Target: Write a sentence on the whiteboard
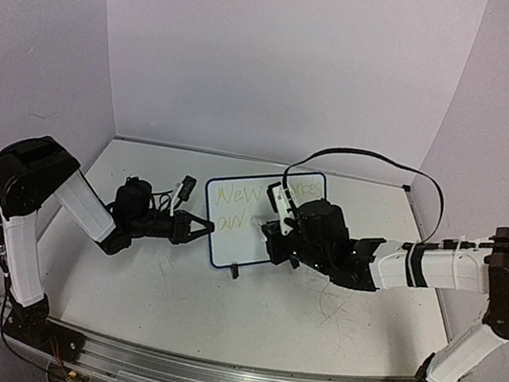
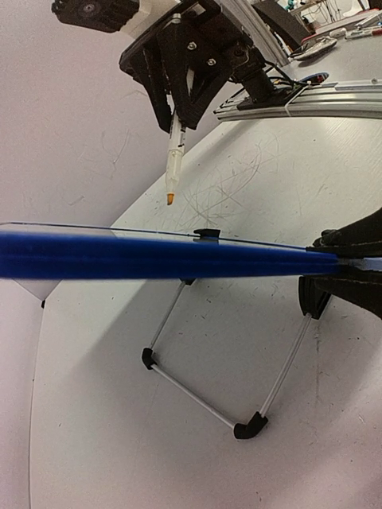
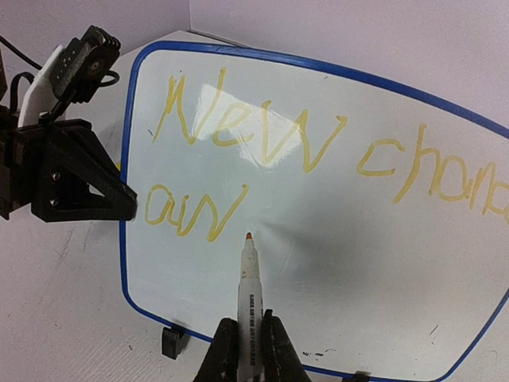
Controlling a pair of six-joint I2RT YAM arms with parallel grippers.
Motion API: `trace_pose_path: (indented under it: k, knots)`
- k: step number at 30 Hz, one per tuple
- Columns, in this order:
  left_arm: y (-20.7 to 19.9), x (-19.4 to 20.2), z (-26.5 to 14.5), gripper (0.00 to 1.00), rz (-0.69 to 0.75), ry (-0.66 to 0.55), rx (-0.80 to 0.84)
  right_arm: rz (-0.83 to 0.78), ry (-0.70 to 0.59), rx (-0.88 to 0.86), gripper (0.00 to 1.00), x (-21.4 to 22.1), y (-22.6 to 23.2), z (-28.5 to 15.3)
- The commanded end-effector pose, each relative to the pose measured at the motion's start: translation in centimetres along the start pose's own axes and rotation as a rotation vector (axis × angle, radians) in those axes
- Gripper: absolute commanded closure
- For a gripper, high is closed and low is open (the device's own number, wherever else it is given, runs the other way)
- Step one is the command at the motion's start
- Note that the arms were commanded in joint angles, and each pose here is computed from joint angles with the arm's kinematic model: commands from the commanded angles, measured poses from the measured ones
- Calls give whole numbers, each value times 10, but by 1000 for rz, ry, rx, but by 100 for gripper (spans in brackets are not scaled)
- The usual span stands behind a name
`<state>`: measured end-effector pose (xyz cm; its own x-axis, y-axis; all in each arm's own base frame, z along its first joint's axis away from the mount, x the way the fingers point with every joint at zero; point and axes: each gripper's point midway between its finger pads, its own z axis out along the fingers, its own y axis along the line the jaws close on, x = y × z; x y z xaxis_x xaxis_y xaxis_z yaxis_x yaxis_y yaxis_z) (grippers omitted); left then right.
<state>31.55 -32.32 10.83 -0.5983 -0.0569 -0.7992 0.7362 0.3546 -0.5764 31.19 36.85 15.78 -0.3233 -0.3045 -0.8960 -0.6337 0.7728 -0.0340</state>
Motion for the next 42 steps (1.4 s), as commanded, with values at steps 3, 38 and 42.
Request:
trace_pose_path:
  k: [3,38,42]
  knots:
    - [1,0,1,100,5,17,-25,2,-25,25,100,-6,-5,3]
    - [0,0,5,100,3,23,-14,29,-45,72,100,-13,-8,20]
    - [-1,-1,5,100,4,22,-12,29,-48,71,100,-15,-7,22]
